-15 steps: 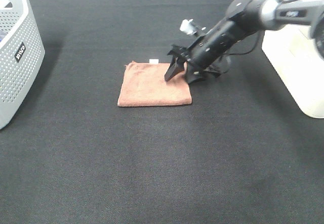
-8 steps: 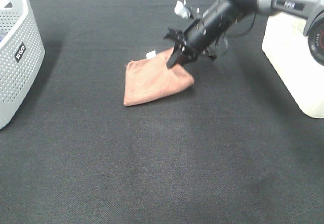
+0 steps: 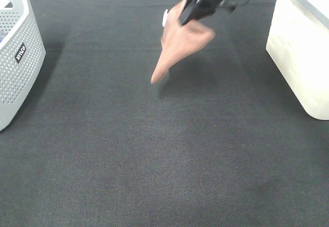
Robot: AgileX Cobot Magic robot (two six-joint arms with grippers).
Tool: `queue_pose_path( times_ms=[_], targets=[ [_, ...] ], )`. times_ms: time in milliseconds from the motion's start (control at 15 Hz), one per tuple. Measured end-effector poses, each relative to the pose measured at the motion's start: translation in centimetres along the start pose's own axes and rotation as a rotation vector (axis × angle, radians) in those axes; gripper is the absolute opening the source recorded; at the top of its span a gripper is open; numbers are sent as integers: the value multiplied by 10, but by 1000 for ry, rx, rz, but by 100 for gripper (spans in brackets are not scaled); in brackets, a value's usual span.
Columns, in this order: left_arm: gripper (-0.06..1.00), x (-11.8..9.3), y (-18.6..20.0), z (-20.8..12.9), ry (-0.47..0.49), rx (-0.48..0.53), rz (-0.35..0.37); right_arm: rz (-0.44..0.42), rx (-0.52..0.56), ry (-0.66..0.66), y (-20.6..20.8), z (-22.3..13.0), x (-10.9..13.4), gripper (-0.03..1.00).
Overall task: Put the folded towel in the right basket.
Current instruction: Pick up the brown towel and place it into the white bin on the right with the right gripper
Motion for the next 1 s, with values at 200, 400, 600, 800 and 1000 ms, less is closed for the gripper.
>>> queue_pose_path(
  times_ms=[200,400,600,800,1000],
  targets=[
    [87,0,0,0,0,0,0,-178,-98,59,53,11,-1,2],
    [87,0,0,0,0,0,0,-319,-230,138,122,18,11,2],
    [87,0,0,0,0,0,0,-456,-308,186,166,20,7,2],
    [87,0,0,0,0,0,0,-500,-339,150,187,23,-13,2],
    [87,0,0,0,0,0,0,-487,-377,16,217,25,-61,2]
  ],
)
Point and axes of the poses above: a point on each arm's last joint axis where the gripper is mounted, y pointing back along that axis away from the gripper, x along the wrist's bending axis when the last joint is at zero, z = x × y, the point moved 6 cm from there along -y, pointing out along that axis toward the gripper, and after that the axes turned 11 degrees about -y, right-handed, at the moved point
